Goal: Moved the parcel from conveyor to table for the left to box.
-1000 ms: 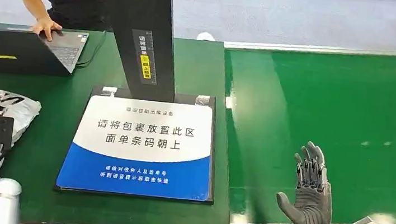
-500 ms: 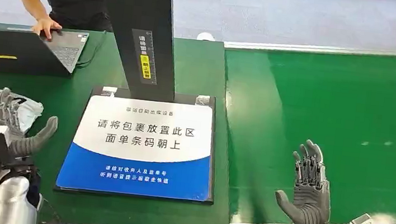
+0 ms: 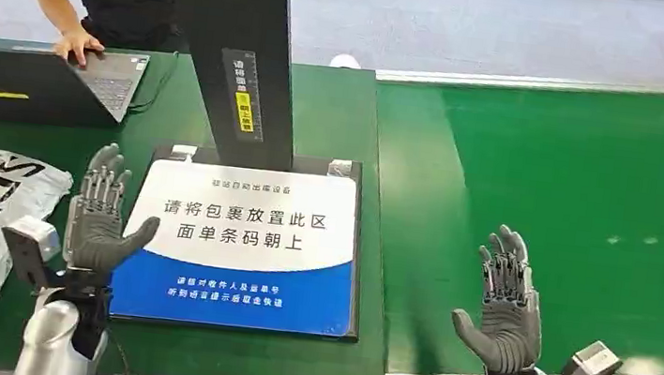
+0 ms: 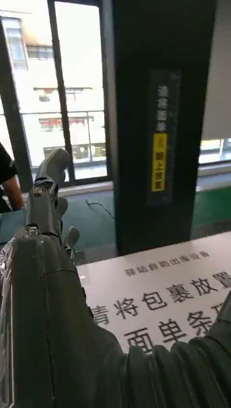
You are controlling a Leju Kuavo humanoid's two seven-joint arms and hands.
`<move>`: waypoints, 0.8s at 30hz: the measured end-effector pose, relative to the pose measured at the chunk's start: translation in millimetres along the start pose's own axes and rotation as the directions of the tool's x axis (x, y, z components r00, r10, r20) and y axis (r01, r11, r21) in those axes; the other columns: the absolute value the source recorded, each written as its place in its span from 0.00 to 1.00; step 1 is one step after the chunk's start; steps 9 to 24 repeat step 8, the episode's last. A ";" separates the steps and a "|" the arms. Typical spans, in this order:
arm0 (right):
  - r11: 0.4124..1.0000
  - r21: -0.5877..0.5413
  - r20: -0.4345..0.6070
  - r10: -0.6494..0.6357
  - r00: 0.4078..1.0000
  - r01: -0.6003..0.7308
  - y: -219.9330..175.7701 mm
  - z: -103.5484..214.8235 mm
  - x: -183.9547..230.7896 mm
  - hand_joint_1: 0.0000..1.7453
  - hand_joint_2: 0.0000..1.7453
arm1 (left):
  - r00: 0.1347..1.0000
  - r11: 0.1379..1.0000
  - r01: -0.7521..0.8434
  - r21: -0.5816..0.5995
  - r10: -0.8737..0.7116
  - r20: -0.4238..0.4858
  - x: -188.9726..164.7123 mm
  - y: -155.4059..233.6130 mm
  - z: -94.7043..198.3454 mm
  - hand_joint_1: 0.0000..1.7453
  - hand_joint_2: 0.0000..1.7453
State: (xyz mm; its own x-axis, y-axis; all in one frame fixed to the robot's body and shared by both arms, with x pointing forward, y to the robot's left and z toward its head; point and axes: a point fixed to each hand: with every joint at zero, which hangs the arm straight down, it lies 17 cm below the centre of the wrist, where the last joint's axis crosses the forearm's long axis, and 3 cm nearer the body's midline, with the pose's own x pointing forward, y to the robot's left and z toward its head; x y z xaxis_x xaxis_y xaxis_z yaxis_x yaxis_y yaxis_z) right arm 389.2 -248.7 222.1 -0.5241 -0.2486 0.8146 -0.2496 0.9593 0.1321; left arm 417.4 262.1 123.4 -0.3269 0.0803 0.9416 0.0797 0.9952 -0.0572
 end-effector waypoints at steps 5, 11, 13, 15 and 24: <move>0.999 0.040 -0.019 -0.024 1.000 0.024 17.2 -5.1 -10.7 0.00 1.00 | 0.999 0.999 -0.034 -0.031 0.033 -0.035 -14.3 -21.0 4.7 0.00 1.00; 0.998 0.052 -0.026 -0.034 0.999 0.036 23.2 -6.3 -14.4 0.00 1.00 | 0.997 0.998 -0.060 -0.026 0.059 -0.042 -16.7 -23.5 7.2 0.00 1.00; 0.998 0.052 -0.026 -0.034 0.999 0.036 23.2 -6.3 -14.4 0.00 1.00 | 0.997 0.998 -0.060 -0.026 0.059 -0.042 -16.7 -23.5 7.2 0.00 1.00; 0.998 0.052 -0.026 -0.034 0.999 0.036 23.2 -6.3 -14.4 0.00 1.00 | 0.997 0.998 -0.060 -0.026 0.059 -0.042 -16.7 -23.5 7.2 0.00 1.00; 0.998 0.052 -0.026 -0.034 0.999 0.036 23.2 -6.3 -14.4 0.00 1.00 | 0.997 0.998 -0.060 -0.026 0.059 -0.042 -16.7 -23.5 7.2 0.00 1.00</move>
